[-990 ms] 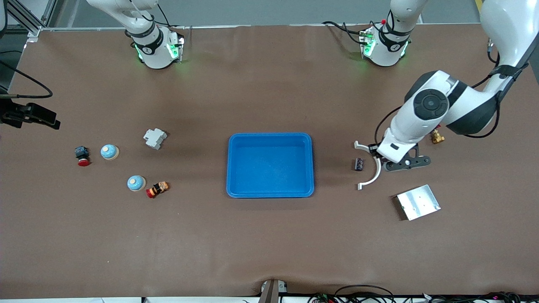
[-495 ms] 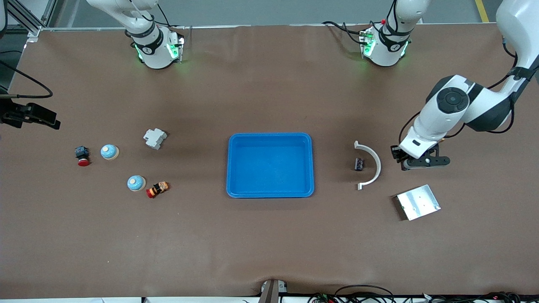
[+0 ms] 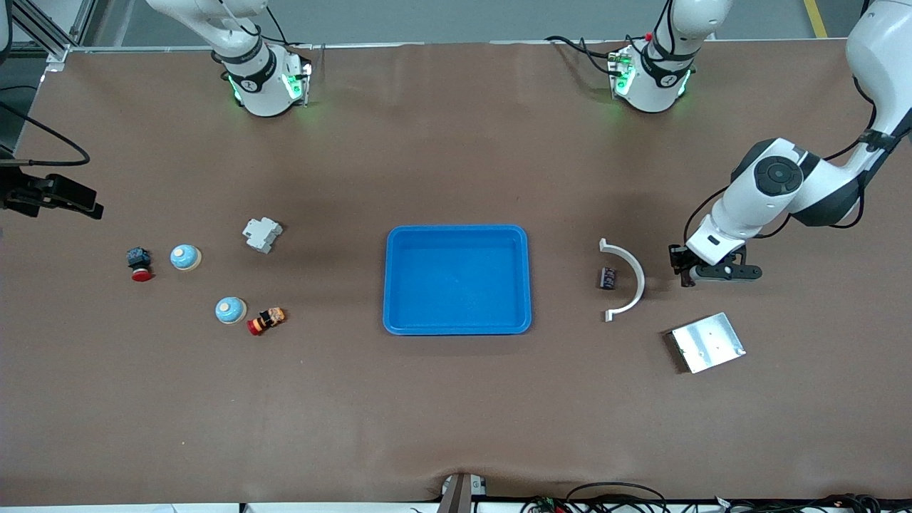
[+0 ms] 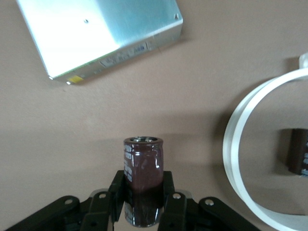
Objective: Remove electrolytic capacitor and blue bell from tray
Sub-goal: 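Lift the capacitor and carry it toward the white arc with the left gripper, then lower the capacitor beside the white arc and open the left gripper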
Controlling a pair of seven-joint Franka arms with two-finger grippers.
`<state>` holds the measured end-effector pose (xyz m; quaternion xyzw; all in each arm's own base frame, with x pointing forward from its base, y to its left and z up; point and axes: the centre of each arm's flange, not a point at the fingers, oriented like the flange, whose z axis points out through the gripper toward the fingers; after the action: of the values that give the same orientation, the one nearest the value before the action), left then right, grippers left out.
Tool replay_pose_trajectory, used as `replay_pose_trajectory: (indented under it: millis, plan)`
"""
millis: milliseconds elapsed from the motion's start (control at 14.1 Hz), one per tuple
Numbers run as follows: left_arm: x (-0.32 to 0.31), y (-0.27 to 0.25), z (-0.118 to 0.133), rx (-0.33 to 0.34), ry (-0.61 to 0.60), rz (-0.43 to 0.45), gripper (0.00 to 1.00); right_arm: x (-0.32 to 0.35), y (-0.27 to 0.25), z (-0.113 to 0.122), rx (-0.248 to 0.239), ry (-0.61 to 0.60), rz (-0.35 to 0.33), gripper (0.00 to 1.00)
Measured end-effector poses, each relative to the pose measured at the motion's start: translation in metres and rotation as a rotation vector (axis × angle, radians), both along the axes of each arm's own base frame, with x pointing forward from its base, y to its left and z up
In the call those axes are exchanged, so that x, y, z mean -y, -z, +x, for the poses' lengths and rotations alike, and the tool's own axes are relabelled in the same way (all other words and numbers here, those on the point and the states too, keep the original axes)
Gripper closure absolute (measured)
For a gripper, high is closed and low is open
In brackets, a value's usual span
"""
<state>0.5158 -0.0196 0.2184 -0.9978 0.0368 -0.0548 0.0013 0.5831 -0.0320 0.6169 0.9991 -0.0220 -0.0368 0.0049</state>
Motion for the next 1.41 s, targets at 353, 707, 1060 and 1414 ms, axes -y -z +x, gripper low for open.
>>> replay_pose_trajectory:
  millis: [353,707,1060,1414]
  plan:
    - [0.020,0.014,-0.005,-0.026,0.046,-0.013,0.65,0.000,0.000,0.000,0.000,0.001,0.003,0.00]
    - [0.035,0.024,-0.008,-0.041,0.074,-0.008,0.65,0.002,0.000,0.000,0.000,0.004,0.004,0.00]
    - [0.016,0.035,-0.006,-0.022,0.071,0.011,0.65,0.002,0.000,0.000,0.000,0.005,0.004,0.00]
    - [0.006,0.040,-0.005,-0.008,0.060,0.002,0.65,0.003,0.000,0.000,0.000,0.006,0.004,0.00]
